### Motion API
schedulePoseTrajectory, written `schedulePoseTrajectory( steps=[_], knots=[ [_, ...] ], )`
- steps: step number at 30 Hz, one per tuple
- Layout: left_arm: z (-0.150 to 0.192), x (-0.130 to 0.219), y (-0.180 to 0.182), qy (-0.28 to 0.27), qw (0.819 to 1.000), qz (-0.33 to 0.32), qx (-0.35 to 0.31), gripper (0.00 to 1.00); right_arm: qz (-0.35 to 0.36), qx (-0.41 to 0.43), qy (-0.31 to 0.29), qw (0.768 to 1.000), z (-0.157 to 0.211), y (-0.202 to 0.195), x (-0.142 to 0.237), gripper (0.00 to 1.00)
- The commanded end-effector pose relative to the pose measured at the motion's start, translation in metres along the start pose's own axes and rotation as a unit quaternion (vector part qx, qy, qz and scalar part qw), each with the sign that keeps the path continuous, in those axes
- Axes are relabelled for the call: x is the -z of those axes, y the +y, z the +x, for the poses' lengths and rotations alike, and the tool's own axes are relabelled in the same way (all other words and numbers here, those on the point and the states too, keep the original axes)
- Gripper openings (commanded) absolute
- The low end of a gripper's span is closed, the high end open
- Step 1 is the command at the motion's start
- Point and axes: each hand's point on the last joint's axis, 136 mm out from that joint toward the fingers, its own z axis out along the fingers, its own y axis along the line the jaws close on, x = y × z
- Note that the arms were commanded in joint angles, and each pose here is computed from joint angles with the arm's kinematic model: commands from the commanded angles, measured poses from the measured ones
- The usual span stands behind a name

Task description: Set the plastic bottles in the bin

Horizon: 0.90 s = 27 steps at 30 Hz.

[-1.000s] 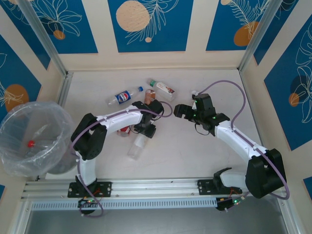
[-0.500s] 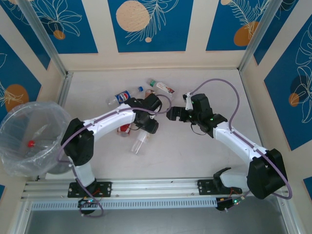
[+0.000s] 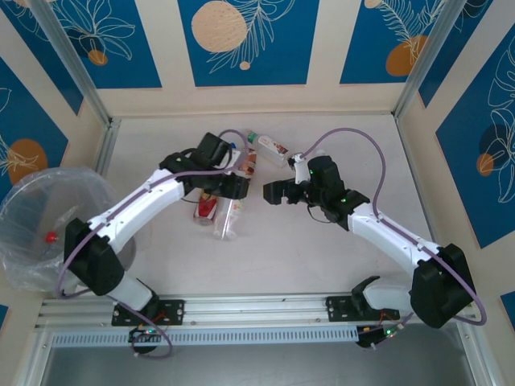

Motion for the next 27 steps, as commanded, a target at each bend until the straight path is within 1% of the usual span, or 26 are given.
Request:
schedulePoseTrajectory(
  steps=[1,5,10,15,23,27],
  knots=[
    [-0.008,0.023,0.002,-0.033,0.998,0.038,0.038,0.36,-0.041,0.056,-0.036,0.997,-0.011,0.024,0.007,1.0],
    [-0.015,0.046,0.015,-0.064,0.996,0.03,0.048,0.36,-0.042,0.07,-0.048,0.995,-0.012,0.027,0.007,0.99],
    [-0.02,0.071,0.025,-0.089,0.994,0.026,0.06,0.36,-0.038,0.068,-0.046,0.996,-0.012,0.027,0.006,0.99],
    [-0.026,0.099,0.037,-0.116,0.991,0.005,0.066,0.36,-0.033,0.071,-0.045,0.996,-0.012,0.026,0.004,1.0],
    [-0.039,0.166,0.052,-0.194,0.978,-0.03,0.074,0.38,-0.034,0.068,-0.03,0.997,-0.01,0.025,-0.003,1.0],
    [-0.041,0.185,0.056,-0.209,0.974,-0.022,0.088,0.38,-0.045,0.067,-0.021,0.997,-0.01,0.029,-0.007,1.0]
  ],
)
